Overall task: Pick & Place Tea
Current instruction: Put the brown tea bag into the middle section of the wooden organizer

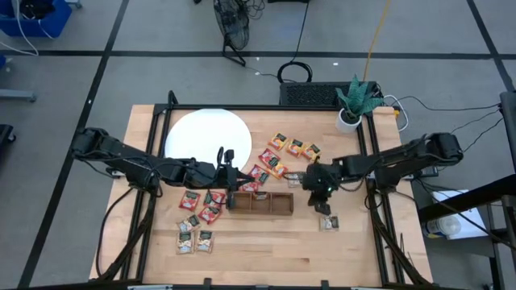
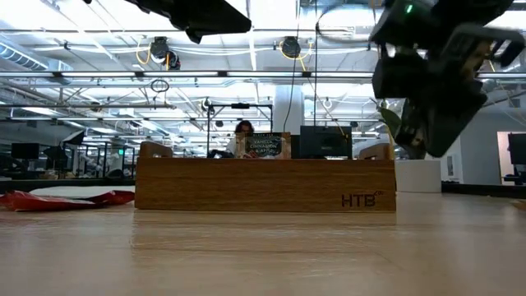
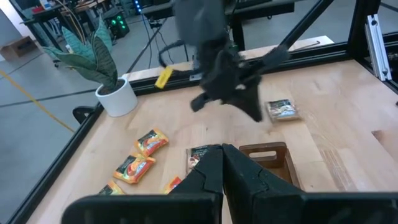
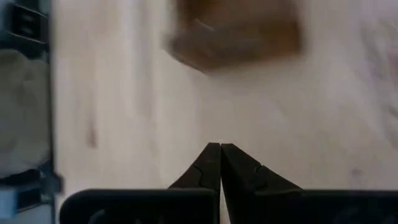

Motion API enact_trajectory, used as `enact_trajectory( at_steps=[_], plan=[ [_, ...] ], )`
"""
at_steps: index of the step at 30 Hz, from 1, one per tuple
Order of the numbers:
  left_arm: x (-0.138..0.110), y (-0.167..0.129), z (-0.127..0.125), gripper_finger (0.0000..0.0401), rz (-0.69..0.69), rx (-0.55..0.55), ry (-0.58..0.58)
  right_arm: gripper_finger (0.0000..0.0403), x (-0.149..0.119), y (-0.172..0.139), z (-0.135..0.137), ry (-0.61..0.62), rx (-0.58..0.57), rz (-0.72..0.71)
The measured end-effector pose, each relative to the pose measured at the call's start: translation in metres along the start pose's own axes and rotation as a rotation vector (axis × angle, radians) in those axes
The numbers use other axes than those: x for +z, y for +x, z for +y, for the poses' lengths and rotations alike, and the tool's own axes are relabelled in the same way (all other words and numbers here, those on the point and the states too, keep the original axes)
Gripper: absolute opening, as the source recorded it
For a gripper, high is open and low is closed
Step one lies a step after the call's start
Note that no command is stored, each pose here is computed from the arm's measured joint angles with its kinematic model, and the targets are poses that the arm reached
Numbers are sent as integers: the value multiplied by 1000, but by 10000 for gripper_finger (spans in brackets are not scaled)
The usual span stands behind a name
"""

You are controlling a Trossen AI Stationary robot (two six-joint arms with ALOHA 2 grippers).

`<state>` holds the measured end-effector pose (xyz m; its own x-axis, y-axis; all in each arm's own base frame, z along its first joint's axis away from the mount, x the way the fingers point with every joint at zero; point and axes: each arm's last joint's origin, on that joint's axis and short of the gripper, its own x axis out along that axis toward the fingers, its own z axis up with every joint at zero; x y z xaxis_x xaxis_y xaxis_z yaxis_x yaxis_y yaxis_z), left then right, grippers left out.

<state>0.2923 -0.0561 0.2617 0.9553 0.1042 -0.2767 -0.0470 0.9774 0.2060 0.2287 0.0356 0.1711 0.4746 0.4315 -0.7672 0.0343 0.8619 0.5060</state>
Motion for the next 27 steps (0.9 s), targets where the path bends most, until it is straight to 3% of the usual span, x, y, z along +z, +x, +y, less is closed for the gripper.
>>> enact_trajectory(
  at_steps=[5,8,13,17,23,27],
  plan=[
    [0,0,0,17,2,0,1,6,-2,17,48,-239,69,-157],
    [-1,0,0,17,5,0,3,1,-12,24,74,-285,120,-191],
    [0,0,0,17,0,1,0,1,-48,43,85,2,24,7],
    [0,0,0,17,0,1,-17,0,-82,58,85,217,-124,203],
    [0,0,0,17,-2,2,-24,0,-97,69,79,357,-257,291],
    [0,0,1,17,-4,2,-28,0,-106,62,68,441,-406,366]
  ],
)
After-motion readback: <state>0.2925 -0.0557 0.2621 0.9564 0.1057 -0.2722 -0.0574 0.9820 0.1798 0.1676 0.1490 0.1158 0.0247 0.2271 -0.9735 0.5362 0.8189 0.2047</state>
